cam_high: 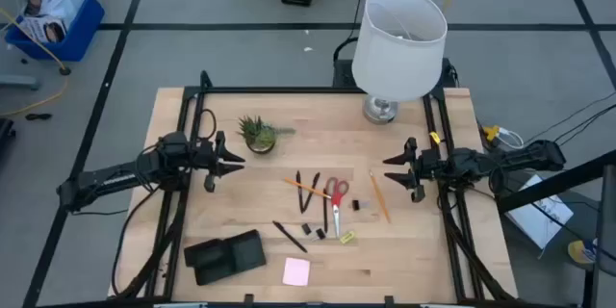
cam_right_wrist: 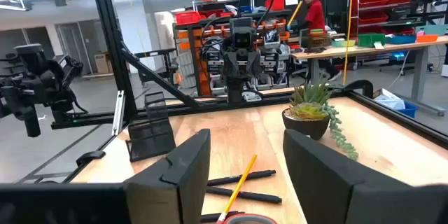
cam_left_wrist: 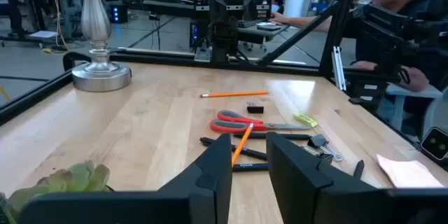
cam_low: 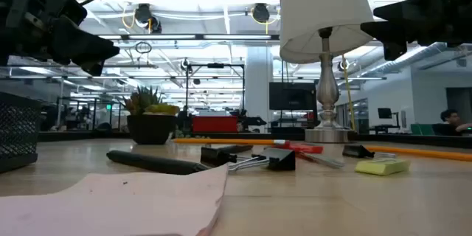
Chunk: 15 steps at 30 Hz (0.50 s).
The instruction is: Pick and place office supplies into organizer
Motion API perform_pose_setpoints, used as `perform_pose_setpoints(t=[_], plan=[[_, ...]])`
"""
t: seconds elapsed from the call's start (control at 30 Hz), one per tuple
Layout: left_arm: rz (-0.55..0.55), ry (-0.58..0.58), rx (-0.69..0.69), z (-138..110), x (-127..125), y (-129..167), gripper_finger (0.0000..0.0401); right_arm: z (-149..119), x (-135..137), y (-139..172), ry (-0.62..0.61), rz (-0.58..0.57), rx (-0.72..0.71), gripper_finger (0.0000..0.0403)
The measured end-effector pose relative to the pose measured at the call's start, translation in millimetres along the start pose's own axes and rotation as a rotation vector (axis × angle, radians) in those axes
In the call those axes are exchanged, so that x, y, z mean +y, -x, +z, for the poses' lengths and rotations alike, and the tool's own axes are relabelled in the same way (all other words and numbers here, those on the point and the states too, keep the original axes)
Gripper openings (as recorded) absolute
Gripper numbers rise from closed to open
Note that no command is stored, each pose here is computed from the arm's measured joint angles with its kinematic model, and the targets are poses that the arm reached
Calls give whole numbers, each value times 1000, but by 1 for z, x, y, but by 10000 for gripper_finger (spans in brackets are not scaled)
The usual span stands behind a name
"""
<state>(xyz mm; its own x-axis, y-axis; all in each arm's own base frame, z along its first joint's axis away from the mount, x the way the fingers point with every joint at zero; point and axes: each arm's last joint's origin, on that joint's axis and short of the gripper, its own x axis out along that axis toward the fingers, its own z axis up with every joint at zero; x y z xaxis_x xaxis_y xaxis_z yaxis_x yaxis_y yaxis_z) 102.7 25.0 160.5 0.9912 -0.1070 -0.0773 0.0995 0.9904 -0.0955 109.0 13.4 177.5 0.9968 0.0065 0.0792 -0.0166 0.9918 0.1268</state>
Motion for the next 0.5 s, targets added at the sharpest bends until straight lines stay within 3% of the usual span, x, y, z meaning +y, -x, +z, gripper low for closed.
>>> perform_pose_setpoints(t=[0.5], plan=[[0,0,0,0,0,0,93,0,0,0,0,0,0,175]])
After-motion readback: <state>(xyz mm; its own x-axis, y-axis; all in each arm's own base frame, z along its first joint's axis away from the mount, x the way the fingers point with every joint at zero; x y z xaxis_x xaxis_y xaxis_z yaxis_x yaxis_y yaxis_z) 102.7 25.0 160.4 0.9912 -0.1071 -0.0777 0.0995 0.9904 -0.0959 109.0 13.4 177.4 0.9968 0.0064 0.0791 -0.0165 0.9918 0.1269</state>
